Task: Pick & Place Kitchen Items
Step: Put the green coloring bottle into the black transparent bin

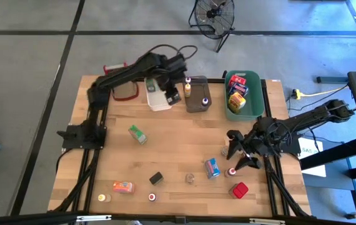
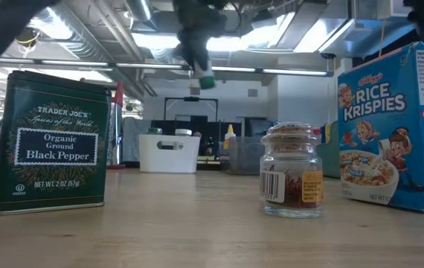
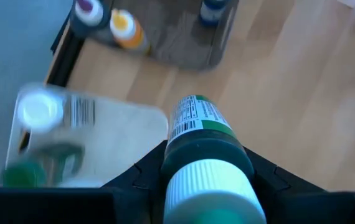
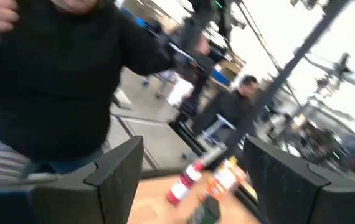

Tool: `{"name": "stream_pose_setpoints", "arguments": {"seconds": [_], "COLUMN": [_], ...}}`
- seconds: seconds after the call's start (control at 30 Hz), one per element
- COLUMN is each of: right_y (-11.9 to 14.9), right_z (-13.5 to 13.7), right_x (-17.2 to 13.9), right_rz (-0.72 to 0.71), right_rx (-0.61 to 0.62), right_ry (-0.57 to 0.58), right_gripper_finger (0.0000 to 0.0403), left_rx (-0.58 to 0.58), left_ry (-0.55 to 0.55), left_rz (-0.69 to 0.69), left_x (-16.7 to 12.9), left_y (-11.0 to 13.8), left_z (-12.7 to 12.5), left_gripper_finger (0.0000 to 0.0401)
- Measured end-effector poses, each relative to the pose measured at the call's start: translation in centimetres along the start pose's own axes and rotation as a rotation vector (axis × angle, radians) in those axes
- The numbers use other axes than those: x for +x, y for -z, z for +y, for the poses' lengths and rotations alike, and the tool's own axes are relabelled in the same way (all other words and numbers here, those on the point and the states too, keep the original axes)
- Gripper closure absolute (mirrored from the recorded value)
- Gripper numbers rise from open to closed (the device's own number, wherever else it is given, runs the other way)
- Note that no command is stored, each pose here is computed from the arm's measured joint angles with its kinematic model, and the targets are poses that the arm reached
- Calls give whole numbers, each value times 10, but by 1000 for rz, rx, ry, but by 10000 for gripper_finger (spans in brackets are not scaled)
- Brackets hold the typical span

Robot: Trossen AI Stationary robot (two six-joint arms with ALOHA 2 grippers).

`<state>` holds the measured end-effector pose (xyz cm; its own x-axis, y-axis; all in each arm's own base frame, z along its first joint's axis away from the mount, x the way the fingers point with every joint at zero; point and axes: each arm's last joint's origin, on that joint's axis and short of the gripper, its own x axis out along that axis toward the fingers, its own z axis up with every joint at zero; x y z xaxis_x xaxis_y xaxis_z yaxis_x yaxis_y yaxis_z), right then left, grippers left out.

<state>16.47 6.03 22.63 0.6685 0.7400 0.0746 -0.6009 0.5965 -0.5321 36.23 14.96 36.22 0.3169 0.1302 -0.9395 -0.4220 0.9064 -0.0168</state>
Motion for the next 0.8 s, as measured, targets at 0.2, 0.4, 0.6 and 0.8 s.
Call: {"name": "stream_pose_setpoints", "arguments": {"seconds": [0.2,0.4,0.6,0.8], "right_y": [5,4,4,11], "right_z": [-5,-5,-4,0], "right_x": [-3,-3,-3,-4], "right_rz": [48,28,26,90], "right_rx": [11,42,156,257], "right_ry": [42,31,17,-15], "right_gripper_finger": [123,123,123,123], "left_rx": [55,104,123,139], "left_ry": [4,26,30,35], "left_rz": [22,60,63,58], "left_x": [35,60,75,78], "left_y": [-23,-29,-32,-32], "left_z": [4,2,-3,-4], "left_gripper_finger": [268,267,267,267]}}
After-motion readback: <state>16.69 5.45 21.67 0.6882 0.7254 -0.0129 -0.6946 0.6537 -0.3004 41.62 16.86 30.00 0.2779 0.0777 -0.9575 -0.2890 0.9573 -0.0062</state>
